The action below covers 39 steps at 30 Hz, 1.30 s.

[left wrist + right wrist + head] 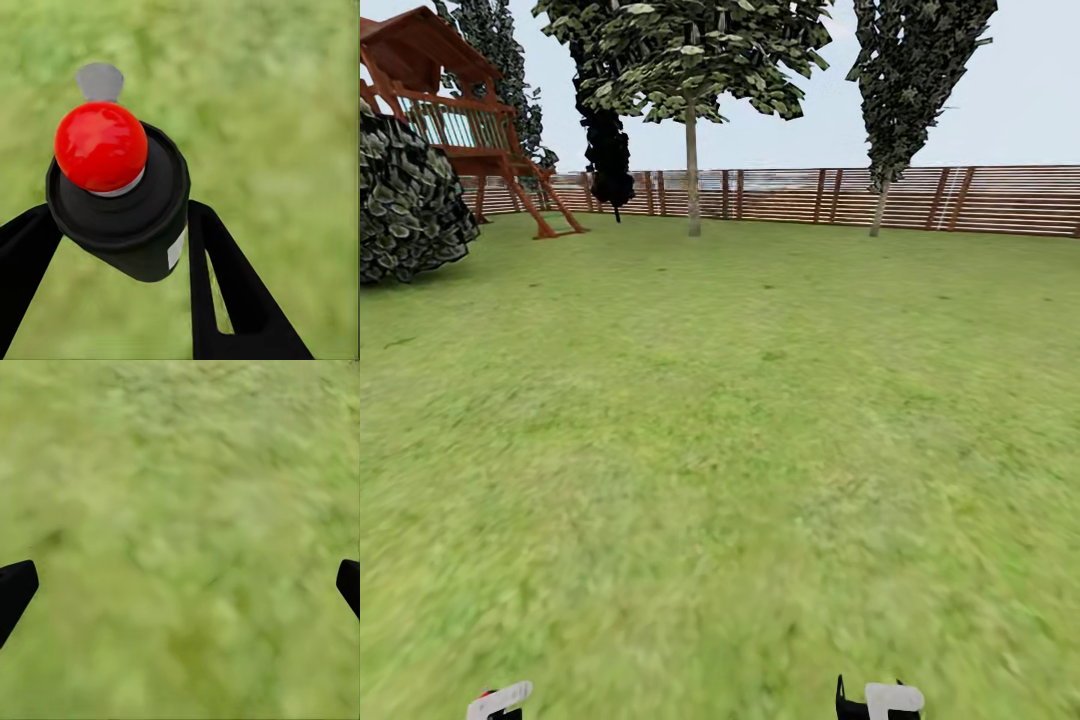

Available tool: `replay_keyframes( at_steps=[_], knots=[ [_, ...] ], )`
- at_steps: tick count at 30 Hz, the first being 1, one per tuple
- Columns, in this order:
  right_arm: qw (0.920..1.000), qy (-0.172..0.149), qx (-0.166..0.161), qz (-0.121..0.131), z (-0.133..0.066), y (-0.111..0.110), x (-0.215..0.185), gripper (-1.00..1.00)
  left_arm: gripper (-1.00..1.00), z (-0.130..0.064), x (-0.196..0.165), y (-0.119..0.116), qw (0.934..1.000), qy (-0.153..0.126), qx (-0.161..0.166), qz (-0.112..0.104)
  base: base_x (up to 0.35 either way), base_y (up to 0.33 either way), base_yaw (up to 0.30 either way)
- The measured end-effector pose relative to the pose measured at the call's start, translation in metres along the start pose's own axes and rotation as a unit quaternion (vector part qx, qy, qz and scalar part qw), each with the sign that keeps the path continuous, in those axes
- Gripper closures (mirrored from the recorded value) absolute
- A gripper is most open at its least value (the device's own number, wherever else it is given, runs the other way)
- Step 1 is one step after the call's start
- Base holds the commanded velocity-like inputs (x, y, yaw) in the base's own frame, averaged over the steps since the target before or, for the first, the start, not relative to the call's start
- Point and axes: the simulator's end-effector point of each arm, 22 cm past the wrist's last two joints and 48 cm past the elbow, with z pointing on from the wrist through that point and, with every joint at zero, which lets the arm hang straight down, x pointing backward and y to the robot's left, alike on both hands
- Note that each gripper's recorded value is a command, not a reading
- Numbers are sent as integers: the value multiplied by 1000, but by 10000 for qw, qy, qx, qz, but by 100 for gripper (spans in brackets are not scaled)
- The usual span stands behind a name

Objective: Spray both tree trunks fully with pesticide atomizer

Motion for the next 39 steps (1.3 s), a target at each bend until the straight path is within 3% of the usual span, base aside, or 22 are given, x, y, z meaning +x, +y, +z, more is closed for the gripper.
replay_keyframes(
  at_steps=[39],
  knots=[
    [10000, 0, 0, 0, 0, 0, 0, -100, 100, 0, 0, 0, 10000, 0, 0, 0, 338, 0, 0]
  ],
)
